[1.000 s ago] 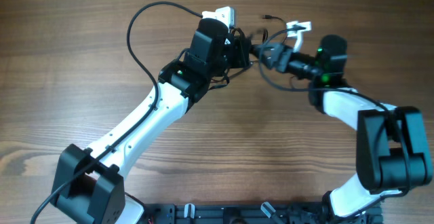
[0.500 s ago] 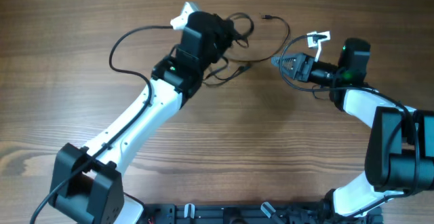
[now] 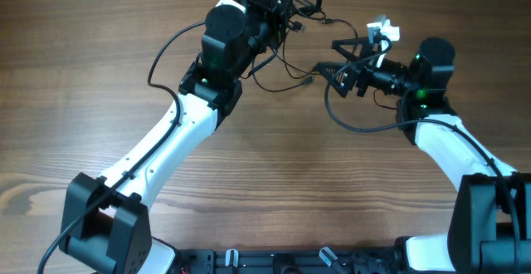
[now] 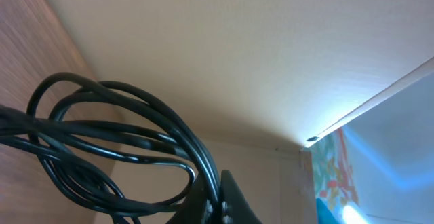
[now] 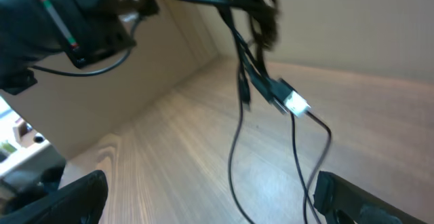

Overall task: Untangle cables
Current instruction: 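Lift the bundle with the left gripper and reach right gripper toward it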

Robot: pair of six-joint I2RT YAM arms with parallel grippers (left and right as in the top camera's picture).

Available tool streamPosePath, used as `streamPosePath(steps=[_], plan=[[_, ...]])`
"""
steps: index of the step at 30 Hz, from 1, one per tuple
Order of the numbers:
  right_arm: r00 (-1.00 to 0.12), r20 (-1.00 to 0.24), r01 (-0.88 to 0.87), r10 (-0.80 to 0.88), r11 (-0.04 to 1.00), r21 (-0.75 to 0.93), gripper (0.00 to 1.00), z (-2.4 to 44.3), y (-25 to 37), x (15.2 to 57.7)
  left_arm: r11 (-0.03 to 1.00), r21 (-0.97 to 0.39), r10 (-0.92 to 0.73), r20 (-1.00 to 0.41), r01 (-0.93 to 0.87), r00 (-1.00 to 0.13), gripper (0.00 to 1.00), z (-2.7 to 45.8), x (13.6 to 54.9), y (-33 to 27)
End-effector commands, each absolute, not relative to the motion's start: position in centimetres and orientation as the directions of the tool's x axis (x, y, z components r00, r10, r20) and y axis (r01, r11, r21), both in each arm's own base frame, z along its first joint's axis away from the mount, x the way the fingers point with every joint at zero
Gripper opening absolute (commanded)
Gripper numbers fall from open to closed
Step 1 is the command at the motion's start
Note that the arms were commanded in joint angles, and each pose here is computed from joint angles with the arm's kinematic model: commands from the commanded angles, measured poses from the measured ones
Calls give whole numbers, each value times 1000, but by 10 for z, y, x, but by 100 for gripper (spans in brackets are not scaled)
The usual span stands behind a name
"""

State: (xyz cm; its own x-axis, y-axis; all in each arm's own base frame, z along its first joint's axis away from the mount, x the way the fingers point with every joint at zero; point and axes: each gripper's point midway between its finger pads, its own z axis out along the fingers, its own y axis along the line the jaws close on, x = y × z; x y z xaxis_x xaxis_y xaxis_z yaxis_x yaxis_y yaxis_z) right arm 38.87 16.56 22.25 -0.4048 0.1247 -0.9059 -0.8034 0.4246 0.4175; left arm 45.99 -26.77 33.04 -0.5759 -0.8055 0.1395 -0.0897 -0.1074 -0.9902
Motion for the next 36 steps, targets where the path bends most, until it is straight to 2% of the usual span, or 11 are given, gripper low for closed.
streamPosePath(steps=[1, 5, 9, 20, 21, 22, 23, 24, 25, 33, 36], plan=[[-282, -956, -800, 85, 529, 283, 100, 224, 185, 402, -184, -975, -771, 220, -123, -598, 4, 341, 456, -271], [-134, -991, -584, -20, 809, 63, 100, 216, 189, 439, -187, -973, -754, 229, -132, -616, 4, 341, 453, -275], [-77, -996, -352, -55, 936, -25, 100, 212, 184, 456, -181, -974, -731, 228, -139, -644, 4, 340, 445, -286], [-57, -998, -524, -24, 851, 9, 100, 199, 218, 451, -172, -974, -692, 228, -149, -685, 4, 340, 430, -308], [-55, -998, -548, -24, 837, 10, 97, 199, 222, 449, -173, -974, -692, 228, -150, -685, 4, 340, 430, -308], [-55, -998, -581, -24, 814, 13, 82, 200, 228, 445, -173, -974, -692, 228, -149, -685, 4, 340, 430, -308], [-60, -998, -596, -26, 803, 15, 57, 198, 231, 443, -173, -974, -692, 228, -149, -685, 4, 341, 430, -308], [-88, -996, -602, -34, 798, 26, 22, 192, 232, 441, -173, -974, -693, 227, -149, -684, 4, 341, 430, -308], [-106, -994, -601, -42, 798, 30, 5, 187, 232, 441, -173, -974, -696, 227, -148, -681, 4, 340, 432, -306], [-570, -801, -508, -180, 844, 171, 4, 103, 202, 390, -181, -975, -773, 221, -127, -594, 4, 339, 465, -252], [-669, -717, -355, -196, 932, 77, 4, 81, 155, 384, -67, -997, -790, 82, -48, -608, 4, 337, 468, -246]])
